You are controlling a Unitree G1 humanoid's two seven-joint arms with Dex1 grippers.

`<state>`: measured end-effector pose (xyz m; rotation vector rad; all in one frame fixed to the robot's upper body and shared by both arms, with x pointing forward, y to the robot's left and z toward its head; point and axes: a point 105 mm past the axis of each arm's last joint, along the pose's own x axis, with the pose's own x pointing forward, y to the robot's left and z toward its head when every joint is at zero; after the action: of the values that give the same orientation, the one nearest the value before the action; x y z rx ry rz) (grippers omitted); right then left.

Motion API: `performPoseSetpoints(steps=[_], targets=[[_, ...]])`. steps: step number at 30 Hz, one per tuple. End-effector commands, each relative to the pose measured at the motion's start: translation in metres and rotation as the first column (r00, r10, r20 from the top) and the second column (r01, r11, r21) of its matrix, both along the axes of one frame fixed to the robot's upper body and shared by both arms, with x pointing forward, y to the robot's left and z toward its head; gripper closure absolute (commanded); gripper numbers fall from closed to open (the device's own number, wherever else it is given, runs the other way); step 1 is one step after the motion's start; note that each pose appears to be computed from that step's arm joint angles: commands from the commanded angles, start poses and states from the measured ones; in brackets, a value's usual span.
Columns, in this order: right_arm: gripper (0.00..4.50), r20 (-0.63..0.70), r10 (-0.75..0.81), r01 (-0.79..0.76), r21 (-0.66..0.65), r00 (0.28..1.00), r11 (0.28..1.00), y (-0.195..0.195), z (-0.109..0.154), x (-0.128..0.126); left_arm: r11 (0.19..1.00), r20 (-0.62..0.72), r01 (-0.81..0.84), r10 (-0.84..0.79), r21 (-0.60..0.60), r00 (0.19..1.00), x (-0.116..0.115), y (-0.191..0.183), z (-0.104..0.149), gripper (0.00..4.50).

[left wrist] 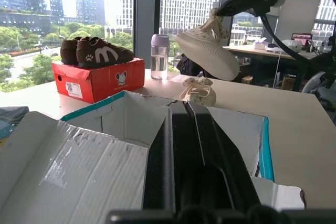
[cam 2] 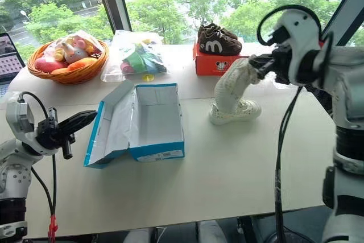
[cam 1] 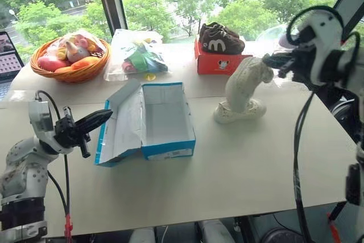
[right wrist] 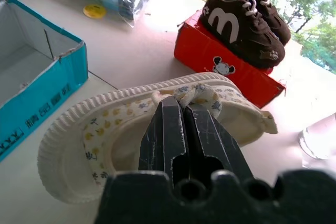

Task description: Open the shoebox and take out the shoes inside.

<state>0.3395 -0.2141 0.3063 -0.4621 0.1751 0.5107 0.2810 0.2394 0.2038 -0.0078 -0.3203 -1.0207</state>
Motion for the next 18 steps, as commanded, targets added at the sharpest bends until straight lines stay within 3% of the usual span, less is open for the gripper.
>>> performPoseSetpoints(steps=[1, 7, 11, 18], targets=[[4.46, 0.063, -0.003, 0.004, -0.011, 0.998, 1.0, -0.006, 0.016, -0.015, 1.0, 0.035, 0.009, -0.009, 0.015, 0.999, 0.0, 0.0, 0.009, 4.5], [4.46, -0.026, -0.093, 0.092, -0.031, 0.995, 0.995, -0.02, -0.019, -0.012, 1.0, 0.028, 0.02, -0.02, 0.017, 0.999, 0.003, -0.001, 0.008, 4.5], [4.46, -0.123, -0.194, 0.181, -0.106, 0.973, 0.978, -0.035, -0.062, -0.004, 0.999, 0.023, 0.029, -0.029, 0.02, 0.999, 0.004, -0.002, 0.006, 4.5], [4.46, -0.145, -0.267, 0.258, -0.079, 0.953, 0.963, -0.05, -0.074, 0.0, 0.999, 0.021, 0.028, -0.028, 0.023, 0.999, 0.004, -0.002, 0.007, 4.5]])
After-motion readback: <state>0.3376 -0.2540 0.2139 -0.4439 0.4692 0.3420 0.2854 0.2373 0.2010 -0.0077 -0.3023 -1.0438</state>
